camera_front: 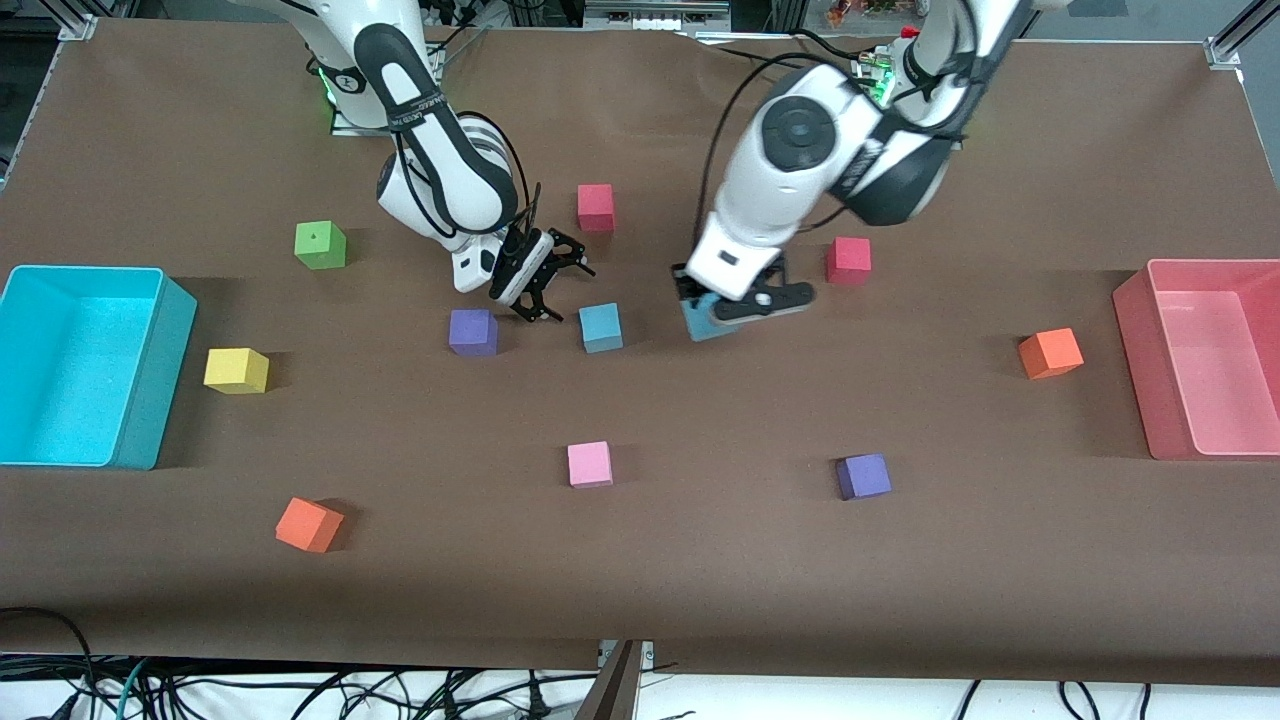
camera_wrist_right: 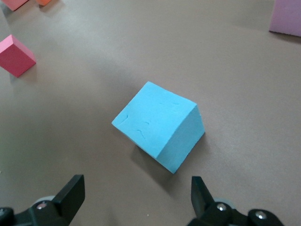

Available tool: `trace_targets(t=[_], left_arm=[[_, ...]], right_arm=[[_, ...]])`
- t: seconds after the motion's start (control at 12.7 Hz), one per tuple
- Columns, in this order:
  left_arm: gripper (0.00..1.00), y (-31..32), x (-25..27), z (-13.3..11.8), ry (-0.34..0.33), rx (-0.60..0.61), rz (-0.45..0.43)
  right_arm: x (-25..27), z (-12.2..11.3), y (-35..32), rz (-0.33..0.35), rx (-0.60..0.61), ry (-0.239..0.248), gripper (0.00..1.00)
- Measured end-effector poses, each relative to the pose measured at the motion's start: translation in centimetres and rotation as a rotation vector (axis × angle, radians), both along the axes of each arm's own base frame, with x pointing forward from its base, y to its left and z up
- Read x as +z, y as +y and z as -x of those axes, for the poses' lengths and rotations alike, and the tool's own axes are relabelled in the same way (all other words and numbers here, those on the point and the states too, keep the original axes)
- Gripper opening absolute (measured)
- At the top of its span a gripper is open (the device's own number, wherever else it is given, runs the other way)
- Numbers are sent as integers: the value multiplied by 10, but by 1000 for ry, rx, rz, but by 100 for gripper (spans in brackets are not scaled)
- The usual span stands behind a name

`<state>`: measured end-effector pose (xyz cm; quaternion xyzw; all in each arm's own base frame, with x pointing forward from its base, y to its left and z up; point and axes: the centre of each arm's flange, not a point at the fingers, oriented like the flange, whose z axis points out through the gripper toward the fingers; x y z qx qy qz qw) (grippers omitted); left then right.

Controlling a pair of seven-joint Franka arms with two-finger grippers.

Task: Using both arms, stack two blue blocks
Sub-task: 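Lower the held cyan cube onto the first cube with the left gripper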

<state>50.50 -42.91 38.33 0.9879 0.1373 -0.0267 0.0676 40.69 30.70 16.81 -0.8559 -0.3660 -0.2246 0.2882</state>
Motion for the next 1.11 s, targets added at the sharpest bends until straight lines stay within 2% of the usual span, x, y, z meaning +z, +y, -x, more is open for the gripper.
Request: trace_targets(t=[0.32, 0.55, 0.79, 1.11], left_arm=[[53, -79, -34, 19, 31, -13, 20], [53, -110, -65, 30, 39, -31, 16], [53, -116, -93, 26, 22, -24, 17], [53, -119, -97, 18, 4, -18, 23]], right_arm=[[-3, 1, -1, 7, 23, -17, 100], [-4, 1, 0, 1, 27, -14, 100], [-5, 2, 0, 2, 27, -11, 100], [-6, 2, 0, 2, 28, -11, 100]])
